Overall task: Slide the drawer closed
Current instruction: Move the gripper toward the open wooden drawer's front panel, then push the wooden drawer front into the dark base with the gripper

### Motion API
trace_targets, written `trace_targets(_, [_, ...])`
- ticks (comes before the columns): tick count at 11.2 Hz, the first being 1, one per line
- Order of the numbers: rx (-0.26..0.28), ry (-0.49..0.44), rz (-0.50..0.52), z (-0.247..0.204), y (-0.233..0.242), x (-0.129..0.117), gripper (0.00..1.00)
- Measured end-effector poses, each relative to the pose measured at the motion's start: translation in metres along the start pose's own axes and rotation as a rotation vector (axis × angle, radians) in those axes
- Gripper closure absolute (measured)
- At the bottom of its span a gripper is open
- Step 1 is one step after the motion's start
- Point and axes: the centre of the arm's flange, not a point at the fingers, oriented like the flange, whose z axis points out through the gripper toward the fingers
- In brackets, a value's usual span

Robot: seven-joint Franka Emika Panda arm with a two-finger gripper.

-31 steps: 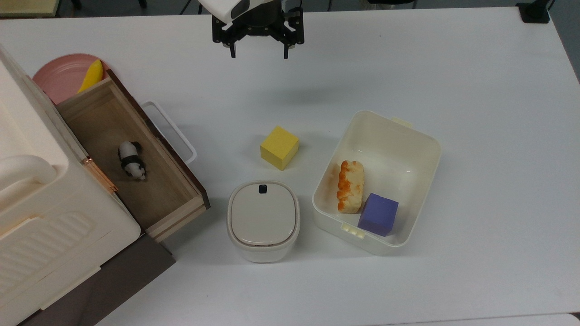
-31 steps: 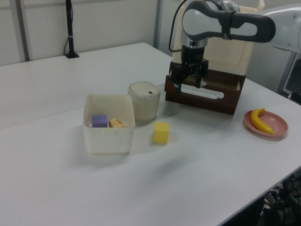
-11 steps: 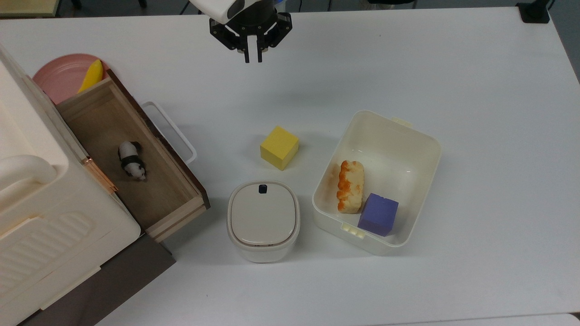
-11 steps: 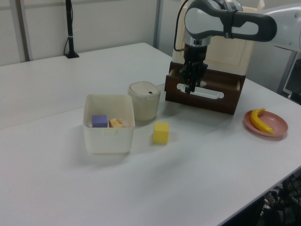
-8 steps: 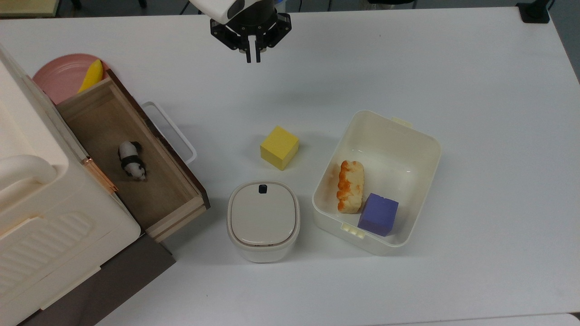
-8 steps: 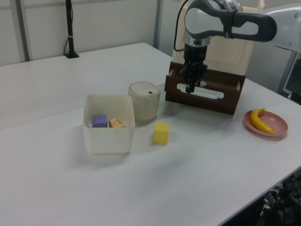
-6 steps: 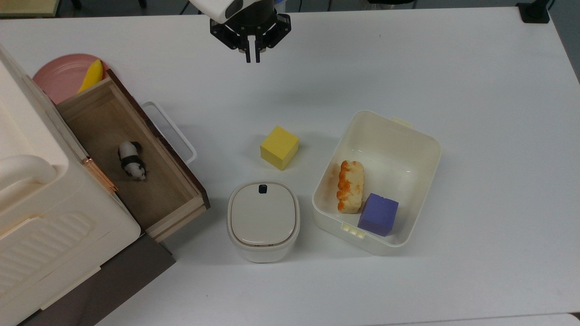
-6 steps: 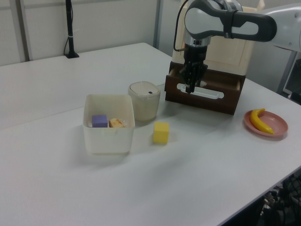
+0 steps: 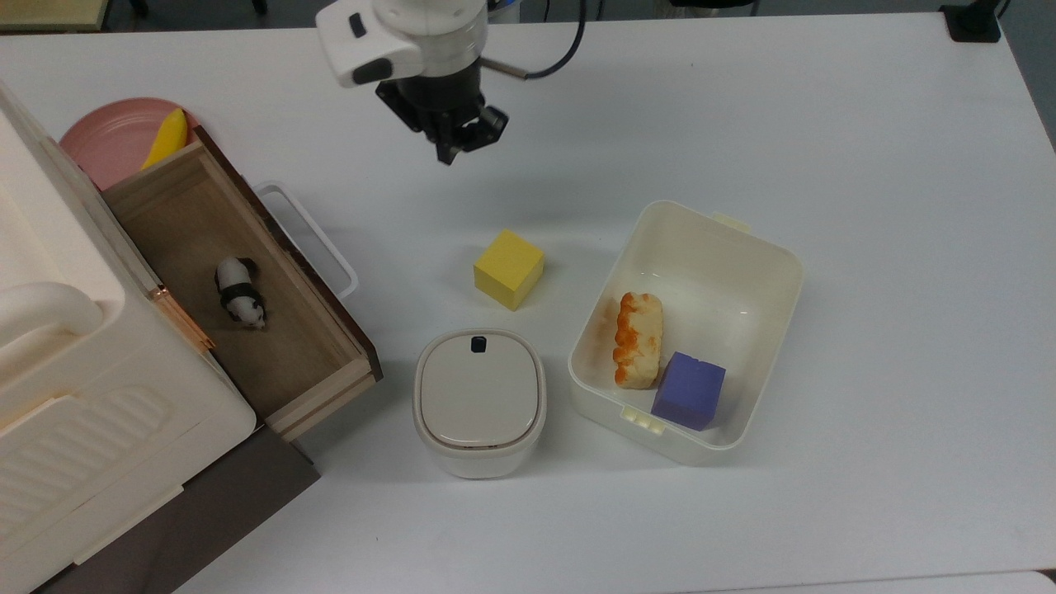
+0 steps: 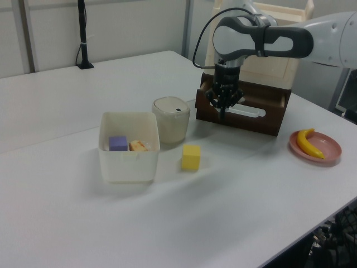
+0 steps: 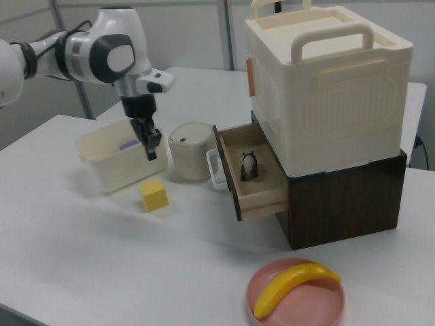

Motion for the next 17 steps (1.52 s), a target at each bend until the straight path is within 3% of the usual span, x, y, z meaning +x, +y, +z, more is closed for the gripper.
trace_targets(2, [0.018,0.048,0.157,0.009,0.022,0.024,0.97])
trace_targets(4, [0.033,0.092,0.239,0.022,0.04,0.046,0.97])
trace_targets(9, [0.026,0.172,0.323,0.066,0.067,0.093,0.97])
trace_targets(14, [0.075,0.355,0.447,0.066,0.121,0.141,0.97])
trace_targets(17, [0.075,0.367,0.462,0.071,0.131,0.151,0.96])
